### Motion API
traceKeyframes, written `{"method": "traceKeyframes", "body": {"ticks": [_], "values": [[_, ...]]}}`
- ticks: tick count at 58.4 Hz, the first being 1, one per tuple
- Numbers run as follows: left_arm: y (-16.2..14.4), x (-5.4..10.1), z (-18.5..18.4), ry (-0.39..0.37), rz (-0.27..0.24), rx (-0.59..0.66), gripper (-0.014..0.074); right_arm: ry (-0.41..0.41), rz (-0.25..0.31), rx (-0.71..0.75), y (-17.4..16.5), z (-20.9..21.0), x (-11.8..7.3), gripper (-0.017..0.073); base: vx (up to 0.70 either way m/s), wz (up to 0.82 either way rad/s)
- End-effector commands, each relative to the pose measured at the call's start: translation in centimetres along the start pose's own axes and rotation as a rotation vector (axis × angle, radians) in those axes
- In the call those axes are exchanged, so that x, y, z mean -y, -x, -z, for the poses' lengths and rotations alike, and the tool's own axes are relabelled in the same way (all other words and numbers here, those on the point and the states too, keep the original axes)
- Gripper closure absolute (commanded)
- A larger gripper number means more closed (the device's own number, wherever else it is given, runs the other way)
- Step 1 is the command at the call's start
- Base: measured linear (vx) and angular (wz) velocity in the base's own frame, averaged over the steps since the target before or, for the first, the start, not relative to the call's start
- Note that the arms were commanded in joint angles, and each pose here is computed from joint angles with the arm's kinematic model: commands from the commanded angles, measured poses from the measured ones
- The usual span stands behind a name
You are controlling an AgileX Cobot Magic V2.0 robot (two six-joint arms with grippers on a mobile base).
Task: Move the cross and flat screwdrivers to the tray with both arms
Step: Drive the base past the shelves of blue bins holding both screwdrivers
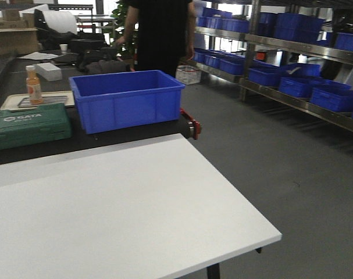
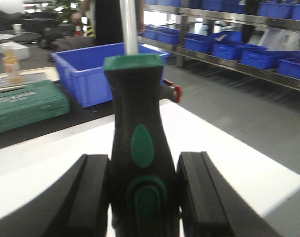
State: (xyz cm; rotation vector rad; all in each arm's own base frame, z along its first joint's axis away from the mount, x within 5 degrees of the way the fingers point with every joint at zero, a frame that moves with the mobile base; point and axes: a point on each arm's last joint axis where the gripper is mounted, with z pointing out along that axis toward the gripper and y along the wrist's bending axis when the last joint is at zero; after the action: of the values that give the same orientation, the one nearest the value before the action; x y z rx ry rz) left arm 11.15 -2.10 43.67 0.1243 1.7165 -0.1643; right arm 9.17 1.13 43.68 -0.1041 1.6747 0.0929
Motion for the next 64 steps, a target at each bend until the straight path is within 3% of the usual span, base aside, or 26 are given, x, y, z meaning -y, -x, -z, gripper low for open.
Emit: {"method": "traceKeyframes", "body": {"ticks": [1, 64], "values": [[1.68, 0.15, 0.42, -0.014, 0.006, 0.121, 0.0591, -0.011, 0.002, 0.113, 1.57, 0.36, 0.09, 0.0567, -0.17, -0.52], [1.69, 0.15, 0.53, -0.014, 0.007, 0.123, 0.0591, -0.011, 0.002, 0.113, 1.57, 0.36, 0.09, 0.0567, -0.06, -0.56]]}}
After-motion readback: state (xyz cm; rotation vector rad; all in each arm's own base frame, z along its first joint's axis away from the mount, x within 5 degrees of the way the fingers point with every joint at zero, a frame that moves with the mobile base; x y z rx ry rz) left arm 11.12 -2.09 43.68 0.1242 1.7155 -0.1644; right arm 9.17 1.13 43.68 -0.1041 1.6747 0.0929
